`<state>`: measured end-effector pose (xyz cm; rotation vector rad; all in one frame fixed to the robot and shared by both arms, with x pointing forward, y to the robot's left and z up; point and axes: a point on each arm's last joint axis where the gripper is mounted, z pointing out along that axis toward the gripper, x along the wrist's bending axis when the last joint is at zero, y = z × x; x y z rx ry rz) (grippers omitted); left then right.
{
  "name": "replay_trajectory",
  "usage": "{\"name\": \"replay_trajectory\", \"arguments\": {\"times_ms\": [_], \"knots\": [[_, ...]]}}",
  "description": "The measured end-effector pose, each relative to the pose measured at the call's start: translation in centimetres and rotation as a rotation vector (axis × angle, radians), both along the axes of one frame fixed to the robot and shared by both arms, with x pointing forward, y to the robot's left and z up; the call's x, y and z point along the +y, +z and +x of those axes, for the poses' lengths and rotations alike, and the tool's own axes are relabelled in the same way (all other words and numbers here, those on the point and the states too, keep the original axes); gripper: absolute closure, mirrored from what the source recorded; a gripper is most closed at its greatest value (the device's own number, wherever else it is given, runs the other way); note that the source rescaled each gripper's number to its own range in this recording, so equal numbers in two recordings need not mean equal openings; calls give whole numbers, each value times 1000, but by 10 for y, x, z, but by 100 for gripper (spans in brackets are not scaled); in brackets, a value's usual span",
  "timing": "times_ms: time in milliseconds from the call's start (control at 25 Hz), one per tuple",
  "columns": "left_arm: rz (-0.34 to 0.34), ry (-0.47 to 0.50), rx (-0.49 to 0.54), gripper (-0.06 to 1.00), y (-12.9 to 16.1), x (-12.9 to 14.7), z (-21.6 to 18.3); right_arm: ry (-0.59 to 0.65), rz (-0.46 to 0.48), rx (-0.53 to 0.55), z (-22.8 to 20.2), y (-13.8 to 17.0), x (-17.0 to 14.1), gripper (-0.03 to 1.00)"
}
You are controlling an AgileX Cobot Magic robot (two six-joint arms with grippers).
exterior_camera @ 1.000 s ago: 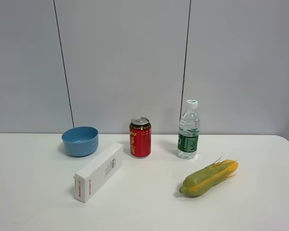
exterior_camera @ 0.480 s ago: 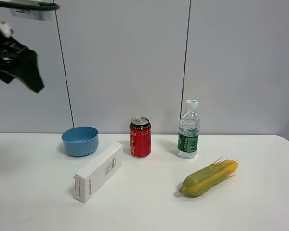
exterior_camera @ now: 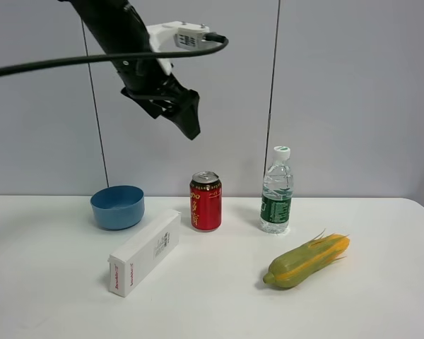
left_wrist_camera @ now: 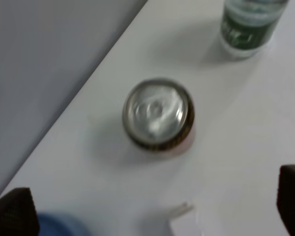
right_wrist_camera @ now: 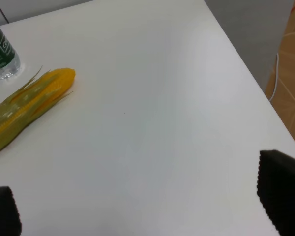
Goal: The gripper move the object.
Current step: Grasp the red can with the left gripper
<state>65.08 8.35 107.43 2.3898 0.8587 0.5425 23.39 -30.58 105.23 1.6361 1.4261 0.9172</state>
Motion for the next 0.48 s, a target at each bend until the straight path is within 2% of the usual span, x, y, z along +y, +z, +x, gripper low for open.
{"name": "replay_trajectory", "arguments": {"times_ms": [240, 480], "knots": [[-31, -57, 30, -6, -29, -38, 33, 0, 0, 0, 0, 0, 0, -3], [-33, -84, 72, -6, -63, -49, 48, 0, 0, 0, 0, 0, 0, -3]]}}
